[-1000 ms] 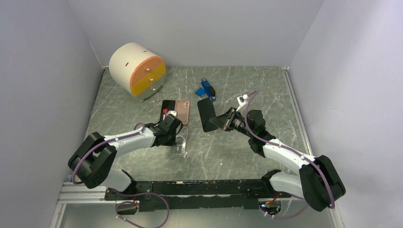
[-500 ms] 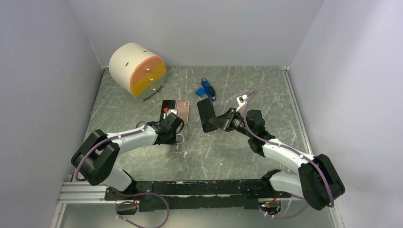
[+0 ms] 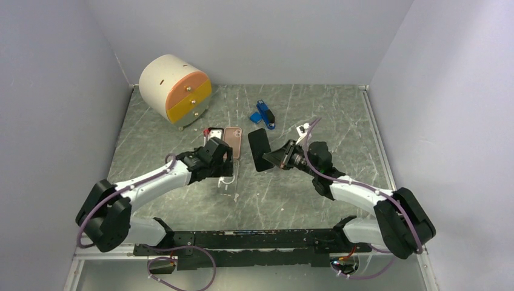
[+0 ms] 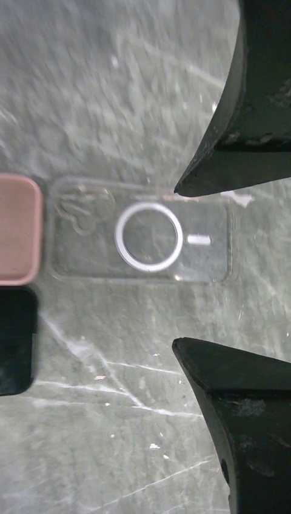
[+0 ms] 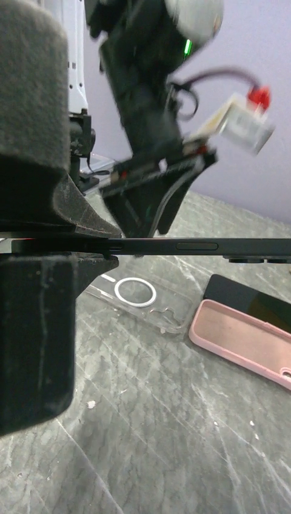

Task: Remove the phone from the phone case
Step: Adjust the phone case at the center of the board, then place the phone at the center of the board.

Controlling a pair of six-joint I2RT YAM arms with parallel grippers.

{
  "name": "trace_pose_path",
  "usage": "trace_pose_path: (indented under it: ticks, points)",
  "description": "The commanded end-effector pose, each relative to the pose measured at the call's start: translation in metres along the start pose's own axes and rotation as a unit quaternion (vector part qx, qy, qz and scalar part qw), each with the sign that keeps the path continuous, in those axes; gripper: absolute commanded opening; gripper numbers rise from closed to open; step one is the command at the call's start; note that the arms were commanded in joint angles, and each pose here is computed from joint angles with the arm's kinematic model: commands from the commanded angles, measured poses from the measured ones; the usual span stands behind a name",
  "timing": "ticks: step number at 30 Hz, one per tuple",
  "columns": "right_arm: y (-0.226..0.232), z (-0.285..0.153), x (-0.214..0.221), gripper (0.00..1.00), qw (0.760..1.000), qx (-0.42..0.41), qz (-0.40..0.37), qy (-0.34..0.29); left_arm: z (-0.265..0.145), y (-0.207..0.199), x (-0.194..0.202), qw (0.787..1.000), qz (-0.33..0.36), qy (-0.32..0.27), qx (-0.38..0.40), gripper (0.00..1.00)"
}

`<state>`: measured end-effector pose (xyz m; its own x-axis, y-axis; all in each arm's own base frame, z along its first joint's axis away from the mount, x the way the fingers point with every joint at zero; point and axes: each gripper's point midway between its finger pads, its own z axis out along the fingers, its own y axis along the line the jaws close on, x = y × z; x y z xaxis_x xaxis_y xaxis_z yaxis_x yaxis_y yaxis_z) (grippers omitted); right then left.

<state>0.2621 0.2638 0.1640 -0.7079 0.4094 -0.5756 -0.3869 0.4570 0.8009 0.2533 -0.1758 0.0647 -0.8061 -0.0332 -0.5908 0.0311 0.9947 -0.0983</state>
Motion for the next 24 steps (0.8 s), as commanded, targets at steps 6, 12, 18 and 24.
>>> trace_pose_path:
  ticks: [6,12,18,24]
  points:
    - [0.018,0.025,0.003,0.00,0.997,-0.035,-0.059,-0.036,-0.061,-0.036,-0.082,0.990,-0.065,-0.098,0.074,0.94]
    - [0.026,0.038,0.014,0.00,0.995,-0.031,-0.090,-0.042,-0.068,-0.070,-0.106,0.977,-0.110,-0.114,0.146,0.94]
    - [0.035,0.043,0.019,0.00,0.993,-0.035,-0.106,-0.049,-0.061,-0.088,-0.114,0.967,-0.149,-0.106,0.177,0.94]
    - [0.041,0.045,0.022,0.00,0.991,-0.043,-0.113,-0.050,-0.053,-0.100,-0.115,0.955,-0.180,-0.104,0.211,0.94]
